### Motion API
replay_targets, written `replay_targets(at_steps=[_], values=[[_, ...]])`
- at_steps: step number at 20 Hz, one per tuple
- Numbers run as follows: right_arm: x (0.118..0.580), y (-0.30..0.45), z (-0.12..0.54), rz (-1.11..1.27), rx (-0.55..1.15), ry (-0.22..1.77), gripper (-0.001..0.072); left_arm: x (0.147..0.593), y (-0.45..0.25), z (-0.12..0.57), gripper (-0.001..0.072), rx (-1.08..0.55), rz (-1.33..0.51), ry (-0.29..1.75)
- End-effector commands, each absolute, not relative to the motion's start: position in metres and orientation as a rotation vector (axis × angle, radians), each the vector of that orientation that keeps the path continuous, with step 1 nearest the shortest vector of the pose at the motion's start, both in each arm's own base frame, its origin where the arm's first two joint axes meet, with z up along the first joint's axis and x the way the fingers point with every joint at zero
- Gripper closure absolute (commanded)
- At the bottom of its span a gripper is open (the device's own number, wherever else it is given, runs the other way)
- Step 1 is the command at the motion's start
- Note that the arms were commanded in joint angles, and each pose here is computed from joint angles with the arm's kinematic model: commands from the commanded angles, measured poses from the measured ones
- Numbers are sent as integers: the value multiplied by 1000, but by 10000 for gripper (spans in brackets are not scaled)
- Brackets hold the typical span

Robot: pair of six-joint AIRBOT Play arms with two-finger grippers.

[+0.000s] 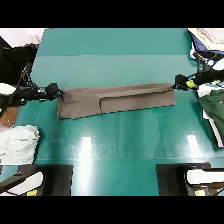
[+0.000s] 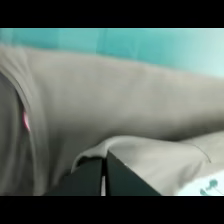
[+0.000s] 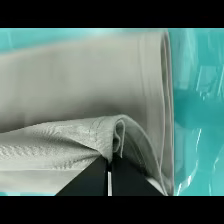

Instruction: Fold the shirts.

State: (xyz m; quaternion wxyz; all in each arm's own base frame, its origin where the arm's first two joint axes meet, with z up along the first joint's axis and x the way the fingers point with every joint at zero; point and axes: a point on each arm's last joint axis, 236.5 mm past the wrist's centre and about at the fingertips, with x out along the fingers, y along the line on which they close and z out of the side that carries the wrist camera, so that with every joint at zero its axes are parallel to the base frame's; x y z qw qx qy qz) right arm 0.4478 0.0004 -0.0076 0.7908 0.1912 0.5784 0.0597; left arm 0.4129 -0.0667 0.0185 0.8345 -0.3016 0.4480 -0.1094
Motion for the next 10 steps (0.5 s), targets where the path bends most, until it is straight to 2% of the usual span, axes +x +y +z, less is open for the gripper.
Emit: replay_targets(at_steps=[1,2,3,8,9,10], values=[[475,5,-17,120,441,1211,599,432,-55,5,461,-641,-182,928],[479,7,-17,128,459,1208,337,433,-55,6,169,-651,-182,927],[481,6,-14,133,477,1206,165,432,-56,7,78,-662,-181,930],[447,-32,-15,145,510,1319,163,418,-84,37,86,-650,-332,1013],[436,-41,-20,157,516,1357,163,412,-90,40,195,-649,-364,1040],[427,-48,-26,167,528,1395,163,407,-94,42,462,-647,-385,1060]])
